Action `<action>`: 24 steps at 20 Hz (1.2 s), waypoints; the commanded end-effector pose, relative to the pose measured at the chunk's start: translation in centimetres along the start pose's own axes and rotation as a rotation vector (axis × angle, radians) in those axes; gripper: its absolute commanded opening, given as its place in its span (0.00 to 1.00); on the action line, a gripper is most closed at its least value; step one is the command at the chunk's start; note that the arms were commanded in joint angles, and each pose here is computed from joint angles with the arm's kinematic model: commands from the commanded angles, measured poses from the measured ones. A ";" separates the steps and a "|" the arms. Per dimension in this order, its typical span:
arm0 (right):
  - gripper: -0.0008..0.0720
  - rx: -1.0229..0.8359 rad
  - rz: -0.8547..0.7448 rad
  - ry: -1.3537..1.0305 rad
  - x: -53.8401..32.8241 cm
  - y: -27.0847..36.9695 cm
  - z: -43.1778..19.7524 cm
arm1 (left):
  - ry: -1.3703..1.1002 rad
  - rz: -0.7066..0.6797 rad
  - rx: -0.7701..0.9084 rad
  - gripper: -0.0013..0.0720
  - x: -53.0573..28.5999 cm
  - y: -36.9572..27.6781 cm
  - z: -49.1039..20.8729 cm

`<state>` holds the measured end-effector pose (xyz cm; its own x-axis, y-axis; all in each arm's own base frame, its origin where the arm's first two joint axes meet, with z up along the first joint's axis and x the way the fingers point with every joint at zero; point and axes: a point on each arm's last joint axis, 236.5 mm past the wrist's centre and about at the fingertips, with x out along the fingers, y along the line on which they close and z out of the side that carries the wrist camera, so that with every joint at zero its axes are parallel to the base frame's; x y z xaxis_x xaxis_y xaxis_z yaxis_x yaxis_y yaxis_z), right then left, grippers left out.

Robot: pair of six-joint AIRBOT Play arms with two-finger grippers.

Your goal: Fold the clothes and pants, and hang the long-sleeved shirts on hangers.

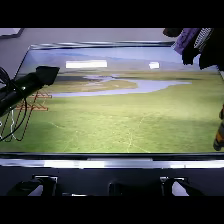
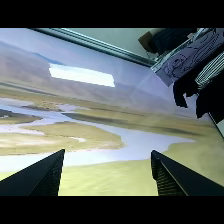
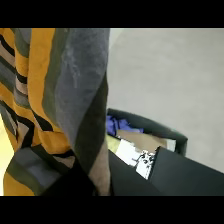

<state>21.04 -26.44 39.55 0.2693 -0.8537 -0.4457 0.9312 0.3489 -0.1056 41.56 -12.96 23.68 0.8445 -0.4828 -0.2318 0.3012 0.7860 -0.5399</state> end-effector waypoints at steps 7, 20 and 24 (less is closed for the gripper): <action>0.04 0.145 -0.109 -0.148 1.7 -5.0 4.0 | 0.056 -0.023 -0.002 0.86 0.0 -0.6 -1.3; 0.04 0.259 -0.203 -0.239 3.2 -9.8 6.2 | 0.057 -0.023 -0.016 0.86 0.0 -0.6 -1.3; 0.04 0.323 -0.207 -0.200 4.3 -11.7 5.3 | 0.057 -0.021 -0.036 0.86 0.0 -0.5 -1.3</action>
<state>13.49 -35.50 44.13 0.0808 -0.9680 -0.2375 0.9947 0.0630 0.0815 40.78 -13.89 22.89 0.8109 -0.5218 -0.2650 0.3075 0.7652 -0.5656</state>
